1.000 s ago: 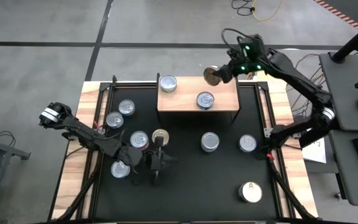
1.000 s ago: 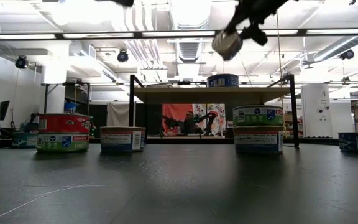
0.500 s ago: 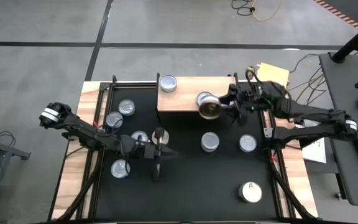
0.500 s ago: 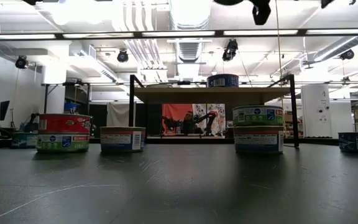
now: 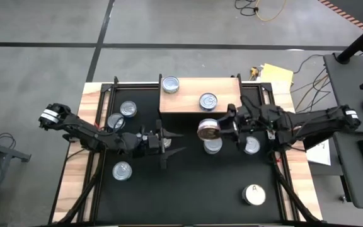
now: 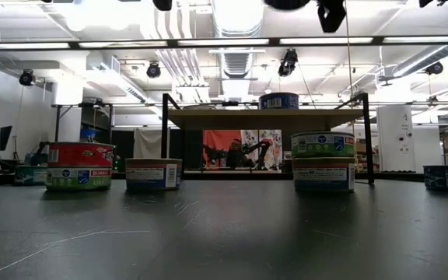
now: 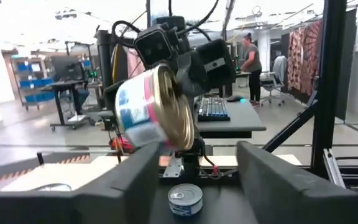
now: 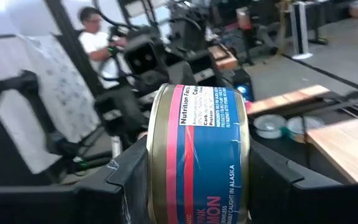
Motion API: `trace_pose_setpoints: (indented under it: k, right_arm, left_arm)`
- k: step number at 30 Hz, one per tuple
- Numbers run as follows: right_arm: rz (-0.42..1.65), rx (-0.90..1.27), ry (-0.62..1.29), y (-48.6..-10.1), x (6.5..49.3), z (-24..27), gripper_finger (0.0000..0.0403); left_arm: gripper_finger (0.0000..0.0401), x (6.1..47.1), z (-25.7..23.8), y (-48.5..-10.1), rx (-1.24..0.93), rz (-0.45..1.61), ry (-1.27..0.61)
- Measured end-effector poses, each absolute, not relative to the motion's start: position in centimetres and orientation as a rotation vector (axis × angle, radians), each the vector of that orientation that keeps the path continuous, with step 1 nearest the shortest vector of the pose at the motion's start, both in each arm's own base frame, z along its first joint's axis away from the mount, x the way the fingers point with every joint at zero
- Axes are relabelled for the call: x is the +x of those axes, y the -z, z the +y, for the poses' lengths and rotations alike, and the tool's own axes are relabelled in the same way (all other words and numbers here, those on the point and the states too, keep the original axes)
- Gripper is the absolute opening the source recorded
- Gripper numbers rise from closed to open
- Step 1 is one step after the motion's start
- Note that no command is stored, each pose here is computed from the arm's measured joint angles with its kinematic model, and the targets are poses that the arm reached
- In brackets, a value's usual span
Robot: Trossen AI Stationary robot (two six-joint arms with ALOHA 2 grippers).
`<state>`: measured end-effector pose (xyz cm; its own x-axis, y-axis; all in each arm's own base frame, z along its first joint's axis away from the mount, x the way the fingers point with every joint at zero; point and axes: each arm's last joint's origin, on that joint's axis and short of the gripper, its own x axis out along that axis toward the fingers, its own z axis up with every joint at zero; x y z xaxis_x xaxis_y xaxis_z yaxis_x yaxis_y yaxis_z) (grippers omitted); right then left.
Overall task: Stack canned seafood by type on shelf
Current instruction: Put the blue pink tuna can on the shelf
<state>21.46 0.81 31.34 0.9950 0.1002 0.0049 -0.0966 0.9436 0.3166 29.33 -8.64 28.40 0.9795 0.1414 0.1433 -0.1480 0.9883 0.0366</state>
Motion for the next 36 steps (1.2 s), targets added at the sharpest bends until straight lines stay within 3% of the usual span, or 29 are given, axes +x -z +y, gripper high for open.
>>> trace_pose_setpoints:
  k: [5, 9, 19, 26, 36]
  right_arm:
    - [0.041, 0.307, -0.106, -30.8, 22.1, 1.4, 0.0192]
    - [0.063, 0.300, -0.095, -30.3, 22.5, 1.4, 0.0192]
    - [0.071, 0.285, -0.102, -30.2, 22.8, 1.5, 0.0192]
    - [0.080, 0.276, -0.104, -30.0, 22.9, 1.6, 0.0192]
    - [0.100, 0.276, -0.102, -29.6, 23.2, 1.6, 0.0192]
  left_arm:
    - [0.0284, 29.5, -8.2, -28.4, -0.011, -0.150, -0.084]
    - [0.0310, 30.0, -7.0, -28.2, -0.070, -0.142, -0.085]
    - [0.0316, 31.6, -4.1, -26.9, -0.119, -0.136, -0.093]
    - [0.0316, 32.1, -4.0, -26.5, -0.078, -0.161, 0.022]
    - [0.0316, 34.2, -3.5, -26.5, -0.055, -0.170, -0.017]
